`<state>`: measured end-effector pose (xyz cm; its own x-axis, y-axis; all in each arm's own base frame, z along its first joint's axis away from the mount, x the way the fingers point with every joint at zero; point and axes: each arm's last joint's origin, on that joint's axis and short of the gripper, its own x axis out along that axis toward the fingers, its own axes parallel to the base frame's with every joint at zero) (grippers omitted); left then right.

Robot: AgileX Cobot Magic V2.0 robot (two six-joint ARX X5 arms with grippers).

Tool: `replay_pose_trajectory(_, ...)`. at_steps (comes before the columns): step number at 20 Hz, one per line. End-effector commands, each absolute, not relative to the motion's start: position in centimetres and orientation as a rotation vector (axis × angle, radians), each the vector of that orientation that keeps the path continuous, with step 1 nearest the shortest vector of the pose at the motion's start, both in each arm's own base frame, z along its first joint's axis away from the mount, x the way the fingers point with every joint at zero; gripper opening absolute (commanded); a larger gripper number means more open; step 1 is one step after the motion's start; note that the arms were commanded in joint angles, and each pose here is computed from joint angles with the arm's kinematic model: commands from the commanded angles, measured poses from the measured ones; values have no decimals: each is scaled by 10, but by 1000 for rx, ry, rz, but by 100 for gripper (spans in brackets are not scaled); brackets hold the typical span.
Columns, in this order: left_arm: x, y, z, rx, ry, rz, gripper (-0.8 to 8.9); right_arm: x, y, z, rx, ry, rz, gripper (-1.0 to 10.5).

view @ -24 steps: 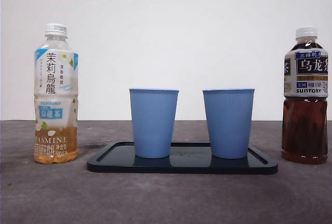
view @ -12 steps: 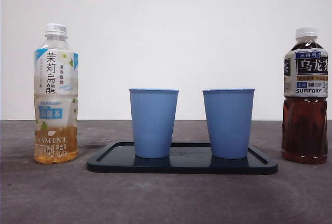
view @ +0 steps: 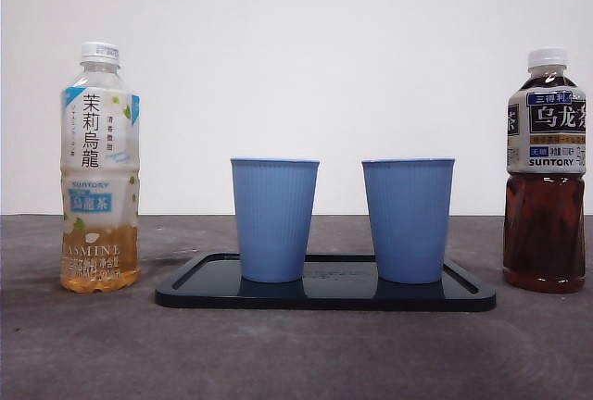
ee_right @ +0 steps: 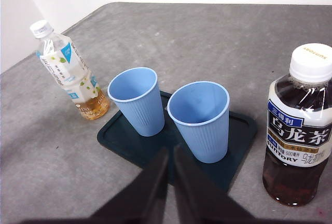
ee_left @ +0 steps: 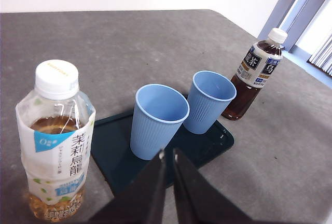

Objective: Pour the drink into the cup

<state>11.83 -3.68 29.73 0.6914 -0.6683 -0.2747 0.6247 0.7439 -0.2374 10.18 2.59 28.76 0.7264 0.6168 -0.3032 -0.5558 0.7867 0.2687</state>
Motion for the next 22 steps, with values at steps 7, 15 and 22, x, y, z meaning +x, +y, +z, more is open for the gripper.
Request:
replay_pose_trajectory(7,118,-37,304,-100,322,-738,512,102,26,293,151,373,652,550)
replay_pose_trajectory(15,117,-37,300,-141,381,-732,530,104,26,291,208,402,625,558)
replay_pose_trajectory(22,116,-38,300,-142,387,-736,530,114,22,281,195,444,421,557)
